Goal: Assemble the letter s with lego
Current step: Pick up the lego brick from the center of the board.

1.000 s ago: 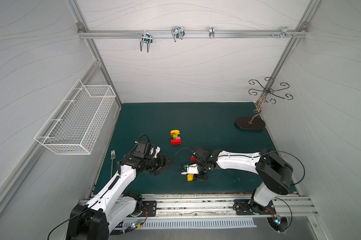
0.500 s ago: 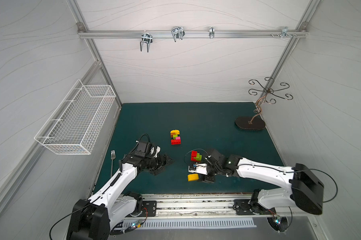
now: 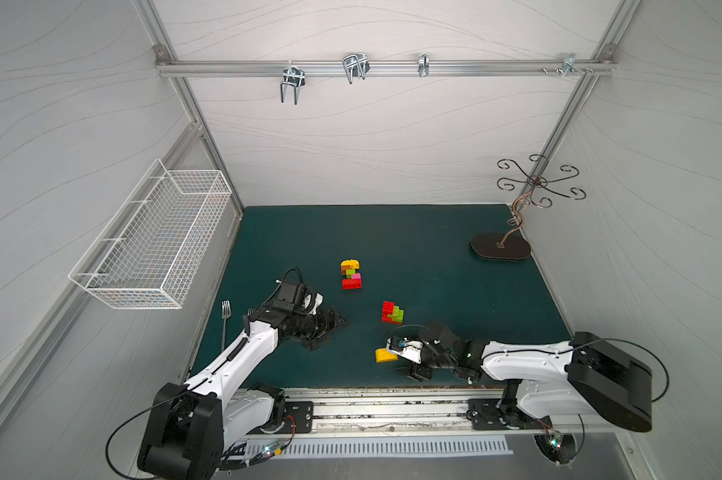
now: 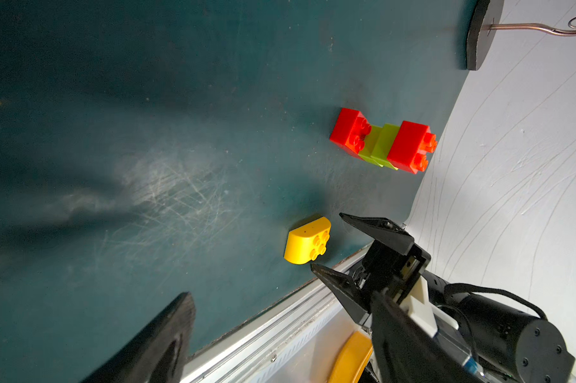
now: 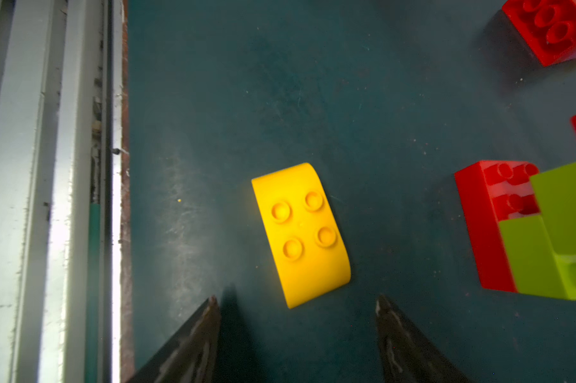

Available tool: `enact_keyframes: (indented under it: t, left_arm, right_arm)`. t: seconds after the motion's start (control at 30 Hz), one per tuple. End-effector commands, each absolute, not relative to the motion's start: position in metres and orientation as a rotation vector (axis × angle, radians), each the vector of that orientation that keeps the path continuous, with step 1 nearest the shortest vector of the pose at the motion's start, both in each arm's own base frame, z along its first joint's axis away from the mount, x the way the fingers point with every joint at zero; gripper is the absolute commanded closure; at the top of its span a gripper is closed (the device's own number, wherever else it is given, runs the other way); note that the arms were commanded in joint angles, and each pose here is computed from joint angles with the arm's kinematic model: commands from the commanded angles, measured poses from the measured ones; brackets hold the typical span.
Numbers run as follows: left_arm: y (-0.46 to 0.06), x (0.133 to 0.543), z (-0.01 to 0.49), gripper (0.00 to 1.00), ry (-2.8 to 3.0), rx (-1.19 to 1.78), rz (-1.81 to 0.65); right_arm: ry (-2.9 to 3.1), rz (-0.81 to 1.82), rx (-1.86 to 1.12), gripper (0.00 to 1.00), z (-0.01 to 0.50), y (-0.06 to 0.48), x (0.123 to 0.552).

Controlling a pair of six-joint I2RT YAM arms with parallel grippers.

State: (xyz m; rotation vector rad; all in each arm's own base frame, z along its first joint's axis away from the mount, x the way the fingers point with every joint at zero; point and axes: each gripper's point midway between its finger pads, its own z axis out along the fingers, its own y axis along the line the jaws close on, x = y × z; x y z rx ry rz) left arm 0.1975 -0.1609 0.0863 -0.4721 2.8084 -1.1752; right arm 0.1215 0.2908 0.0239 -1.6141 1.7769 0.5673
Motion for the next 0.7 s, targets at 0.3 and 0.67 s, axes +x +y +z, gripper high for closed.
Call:
enact_keyframes:
  t: [0.3,0.67]
  left_arm:
    - [-0.168,0.216,0.106,0.14,2.736,-0.381,-1.210]
    - [-0.169,0.218,0.107,0.14,2.741,-0.378,-1.214]
  right_arm:
    - [1.691,0.713,-1.600,0.26,0.025,0.298,0.125]
    - [1.719,0.812,-1.631,0.30,0.015,0.298,0.113]
